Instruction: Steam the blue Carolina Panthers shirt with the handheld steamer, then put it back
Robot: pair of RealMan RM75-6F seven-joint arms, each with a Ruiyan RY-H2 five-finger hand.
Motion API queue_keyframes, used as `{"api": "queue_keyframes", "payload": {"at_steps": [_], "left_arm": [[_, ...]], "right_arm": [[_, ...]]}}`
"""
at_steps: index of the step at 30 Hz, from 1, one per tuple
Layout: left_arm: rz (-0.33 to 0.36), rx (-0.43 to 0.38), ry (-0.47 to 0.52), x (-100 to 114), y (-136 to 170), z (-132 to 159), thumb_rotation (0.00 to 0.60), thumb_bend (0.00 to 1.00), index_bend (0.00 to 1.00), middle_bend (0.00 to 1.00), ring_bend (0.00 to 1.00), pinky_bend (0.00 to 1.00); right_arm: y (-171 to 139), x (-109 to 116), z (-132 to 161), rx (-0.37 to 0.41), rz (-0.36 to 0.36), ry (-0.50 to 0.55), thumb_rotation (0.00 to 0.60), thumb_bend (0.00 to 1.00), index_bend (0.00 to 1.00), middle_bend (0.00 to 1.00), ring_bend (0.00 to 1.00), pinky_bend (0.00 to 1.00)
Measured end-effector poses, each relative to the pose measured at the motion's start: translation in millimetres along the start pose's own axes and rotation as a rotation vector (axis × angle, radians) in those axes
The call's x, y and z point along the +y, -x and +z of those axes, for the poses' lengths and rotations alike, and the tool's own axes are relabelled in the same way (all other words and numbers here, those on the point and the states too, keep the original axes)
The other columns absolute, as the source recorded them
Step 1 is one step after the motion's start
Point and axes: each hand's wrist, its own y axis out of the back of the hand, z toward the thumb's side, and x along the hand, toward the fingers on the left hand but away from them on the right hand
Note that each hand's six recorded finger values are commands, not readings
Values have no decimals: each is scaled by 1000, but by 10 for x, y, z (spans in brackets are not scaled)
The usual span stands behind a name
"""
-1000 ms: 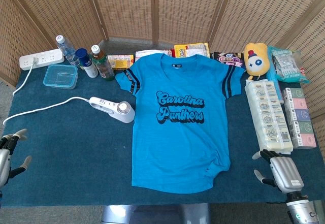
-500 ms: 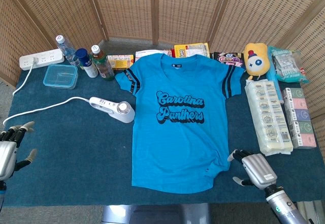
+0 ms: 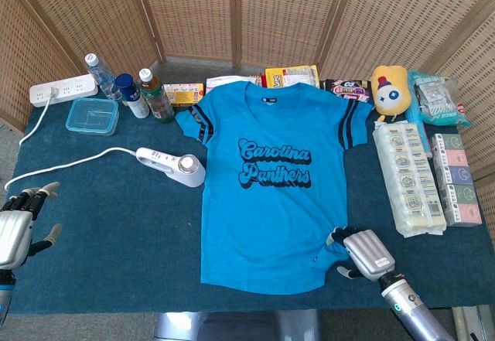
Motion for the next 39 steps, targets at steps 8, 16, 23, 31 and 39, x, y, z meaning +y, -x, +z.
{"api": "queue_keyframes", "payload": {"at_steps": [8,16,23,31,39], "left_arm": [[-1,15,3,6,27,-56,555,310,136,326,215,276],[-1,9,9,14,52,-43,555,309,137,325,215,276],[8,14,8,58,95,-59,554,309,136,325,215,276],[9,19,14,64,120,-73,552,310,136,325,215,276],[8,14,17,69,130,-51,556,310,137,325,215,276]], "right_arm": [[31,-66,25,9,8,-43,600,236,382,351,357,460],[25,-103,47,19,-16,-67,600,236,391,360,358,449],[78,-170,70,37,-34,-93,600,242,404,370,361,441],[59,-196,7,27,-40,-111,600,242,405,371,361,428],[71,-244,-36,23,-37,-121,600,243,412,377,365,421]]}}
